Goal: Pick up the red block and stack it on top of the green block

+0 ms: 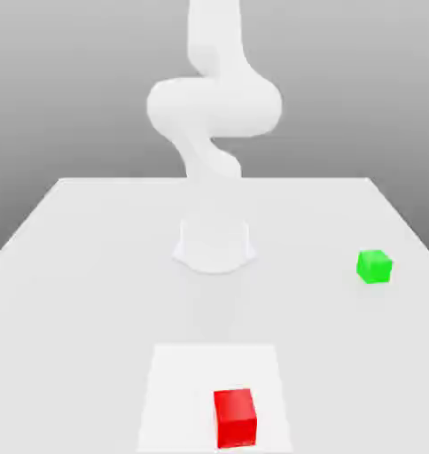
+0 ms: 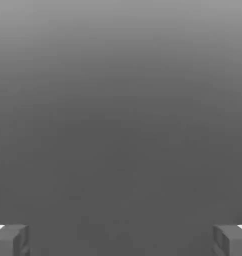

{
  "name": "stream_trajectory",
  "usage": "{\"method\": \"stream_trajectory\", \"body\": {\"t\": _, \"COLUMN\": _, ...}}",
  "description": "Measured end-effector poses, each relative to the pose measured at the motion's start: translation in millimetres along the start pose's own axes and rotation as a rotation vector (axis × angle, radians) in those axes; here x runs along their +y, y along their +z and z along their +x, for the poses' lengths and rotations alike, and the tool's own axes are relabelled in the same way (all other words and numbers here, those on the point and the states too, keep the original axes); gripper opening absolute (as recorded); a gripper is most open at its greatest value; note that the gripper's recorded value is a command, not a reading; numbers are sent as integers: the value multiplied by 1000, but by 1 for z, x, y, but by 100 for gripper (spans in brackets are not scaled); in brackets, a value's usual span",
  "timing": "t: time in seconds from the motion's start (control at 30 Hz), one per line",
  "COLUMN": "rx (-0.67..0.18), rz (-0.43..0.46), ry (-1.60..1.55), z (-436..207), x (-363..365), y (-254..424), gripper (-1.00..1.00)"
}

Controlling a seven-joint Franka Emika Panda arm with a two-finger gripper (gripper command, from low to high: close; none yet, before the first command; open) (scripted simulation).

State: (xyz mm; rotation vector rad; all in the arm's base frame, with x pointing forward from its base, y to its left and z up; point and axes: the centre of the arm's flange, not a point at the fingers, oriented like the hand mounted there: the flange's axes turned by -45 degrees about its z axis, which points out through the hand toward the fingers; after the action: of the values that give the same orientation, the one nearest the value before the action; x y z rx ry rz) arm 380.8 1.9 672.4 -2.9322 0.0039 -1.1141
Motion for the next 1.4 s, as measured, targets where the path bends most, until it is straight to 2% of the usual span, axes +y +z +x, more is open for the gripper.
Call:
{"method": "stream_trajectory", "body": {"t": 0.37, "rx": -327, "rz": 15, "ry": -49, "z": -58, "x": -10, "y": 215, "gripper": 0}}
{"method": "stream_trajectory", "body": {"t": 0.77, "rx": -678, "rz": 34, "ry": -105, "z": -215, "x": -21, "y": 387, "gripper": 0}}
{"method": "stream_trajectory", "body": {"t": 0.83, "rx": -714, "rz": 36, "ry": -110, "z": -240, "x": -21, "y": 408, "gripper": 0}}
{"method": "stream_trajectory", "body": {"t": 0.97, "rx": -725, "rz": 37, "ry": -112, "z": -277, "x": -21, "y": 446, "gripper": 0}}
{"method": "stream_trajectory", "body": {"t": 1.0, "rx": -725, "rz": 37, "ry": -112, "z": -282, "x": -21, "y": 451, "gripper": -100}}
{"method": "stream_trajectory", "body": {"t": 1.23, "rx": -726, "rz": 36, "ry": -112, "z": -282, "x": -21, "y": 451, "gripper": -100}}
{"method": "stream_trajectory", "body": {"t": 1.4, "rx": -725, "rz": 40, "ry": -114, "z": -246, "x": -24, "y": 410, "gripper": -100}}
